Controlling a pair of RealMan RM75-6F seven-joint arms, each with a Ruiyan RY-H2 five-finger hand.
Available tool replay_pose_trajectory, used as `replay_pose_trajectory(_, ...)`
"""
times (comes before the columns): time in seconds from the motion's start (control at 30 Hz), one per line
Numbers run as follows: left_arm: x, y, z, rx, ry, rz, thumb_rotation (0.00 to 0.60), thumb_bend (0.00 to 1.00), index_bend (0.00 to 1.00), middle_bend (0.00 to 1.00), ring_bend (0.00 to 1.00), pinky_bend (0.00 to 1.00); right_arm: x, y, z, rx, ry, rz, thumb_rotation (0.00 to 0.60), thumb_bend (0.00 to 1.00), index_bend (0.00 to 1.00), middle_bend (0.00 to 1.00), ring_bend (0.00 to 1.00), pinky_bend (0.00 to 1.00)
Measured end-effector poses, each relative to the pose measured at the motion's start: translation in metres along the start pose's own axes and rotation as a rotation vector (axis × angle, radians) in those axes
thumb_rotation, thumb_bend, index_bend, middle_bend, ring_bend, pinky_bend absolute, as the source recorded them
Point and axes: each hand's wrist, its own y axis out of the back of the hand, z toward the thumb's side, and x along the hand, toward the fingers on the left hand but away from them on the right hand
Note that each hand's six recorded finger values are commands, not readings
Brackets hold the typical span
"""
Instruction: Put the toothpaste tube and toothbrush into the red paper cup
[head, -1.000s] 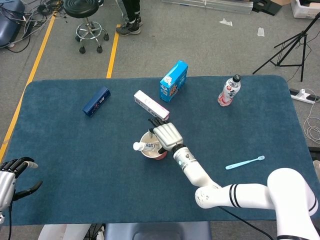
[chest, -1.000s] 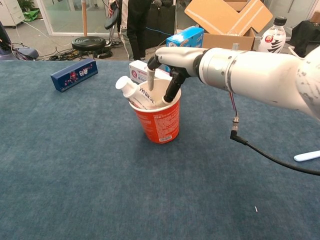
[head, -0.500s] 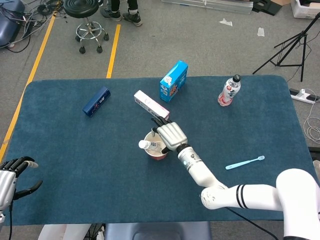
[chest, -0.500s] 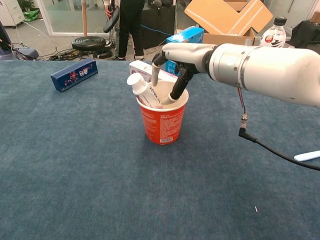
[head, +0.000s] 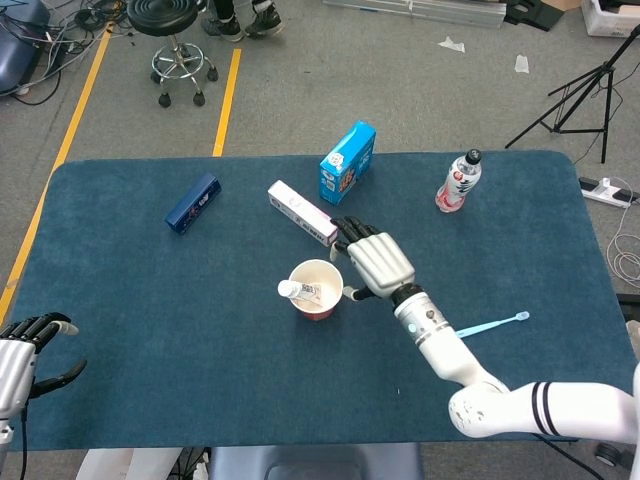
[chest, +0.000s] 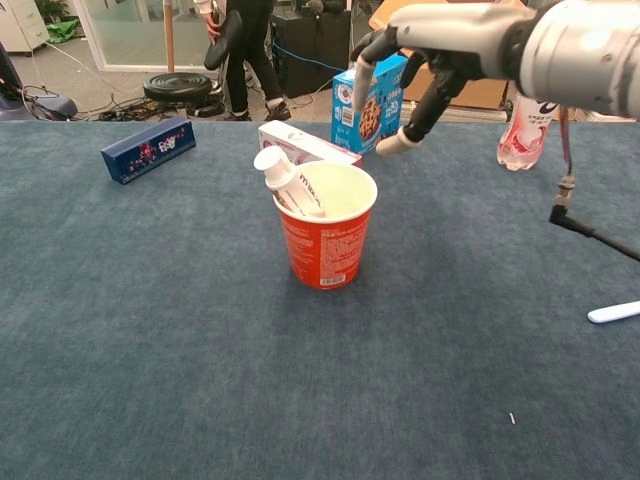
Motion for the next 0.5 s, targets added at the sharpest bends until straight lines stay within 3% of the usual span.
replay_pose_trajectory(0.23,0.002,-0.005,0.002,0.009,-0.002,-0.011,0.6,0.15,0.44,0.37,0.37,0.42,0.029,0.013,-0.041,0.065,-0.079,-0.023,0.6,0.1,0.41,0.09,0.0,0.23)
replay_pose_trajectory(0.5,0.002,-0.008,0.003,0.012,-0.004,-0.025,0.6,0.15,0.44,0.37,0.37,0.42,0.06,-0.002,-0.083,0.192,-0.164,0.016,0.6,0.1,0.41,0.09,0.0,0.23)
